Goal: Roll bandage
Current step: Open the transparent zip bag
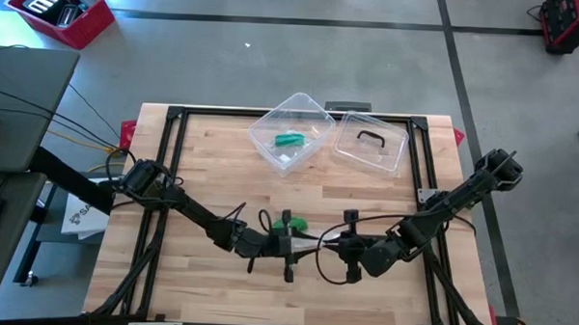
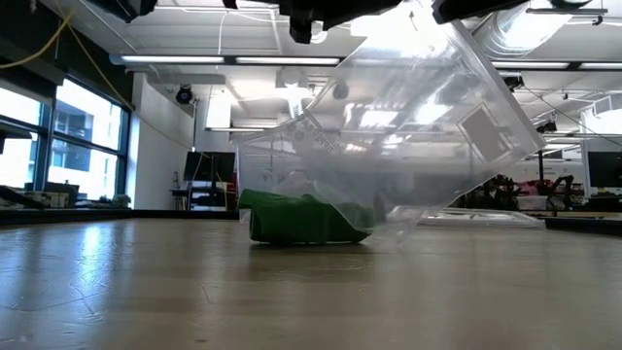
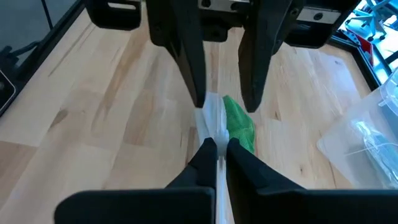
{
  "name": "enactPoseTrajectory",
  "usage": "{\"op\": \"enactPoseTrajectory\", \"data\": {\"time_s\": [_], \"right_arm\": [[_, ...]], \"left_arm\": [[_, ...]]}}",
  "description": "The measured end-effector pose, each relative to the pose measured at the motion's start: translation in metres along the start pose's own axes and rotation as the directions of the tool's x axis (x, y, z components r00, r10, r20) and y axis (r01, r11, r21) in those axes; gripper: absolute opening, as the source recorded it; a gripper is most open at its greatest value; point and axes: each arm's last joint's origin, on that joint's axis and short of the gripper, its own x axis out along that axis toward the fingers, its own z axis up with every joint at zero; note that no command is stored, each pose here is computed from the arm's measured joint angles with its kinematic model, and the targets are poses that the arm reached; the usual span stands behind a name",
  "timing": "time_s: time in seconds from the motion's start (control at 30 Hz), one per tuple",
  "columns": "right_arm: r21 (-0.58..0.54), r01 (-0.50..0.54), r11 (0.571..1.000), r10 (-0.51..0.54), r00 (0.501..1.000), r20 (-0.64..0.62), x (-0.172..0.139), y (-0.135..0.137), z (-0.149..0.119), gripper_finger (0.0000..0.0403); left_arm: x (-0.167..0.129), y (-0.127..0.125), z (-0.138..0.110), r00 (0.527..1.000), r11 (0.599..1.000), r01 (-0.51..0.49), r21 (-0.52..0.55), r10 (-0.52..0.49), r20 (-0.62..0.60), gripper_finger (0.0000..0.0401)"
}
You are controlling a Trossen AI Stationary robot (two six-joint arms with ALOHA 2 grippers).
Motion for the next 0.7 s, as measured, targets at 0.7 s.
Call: {"op": "enactPoseTrajectory", "data": {"time_s": [0.7], "right_arm": [[-0.006, -0.003, 1.0, 0.003, 1.0, 0.007, -0.0001, 0.0002, 0.0008, 0.0003]], "left_arm": [[0.0044, 0.0061, -0.0025, 0.999, 0.999, 0.042, -0.029, -0.042, -0.007, 0.0065]]}}
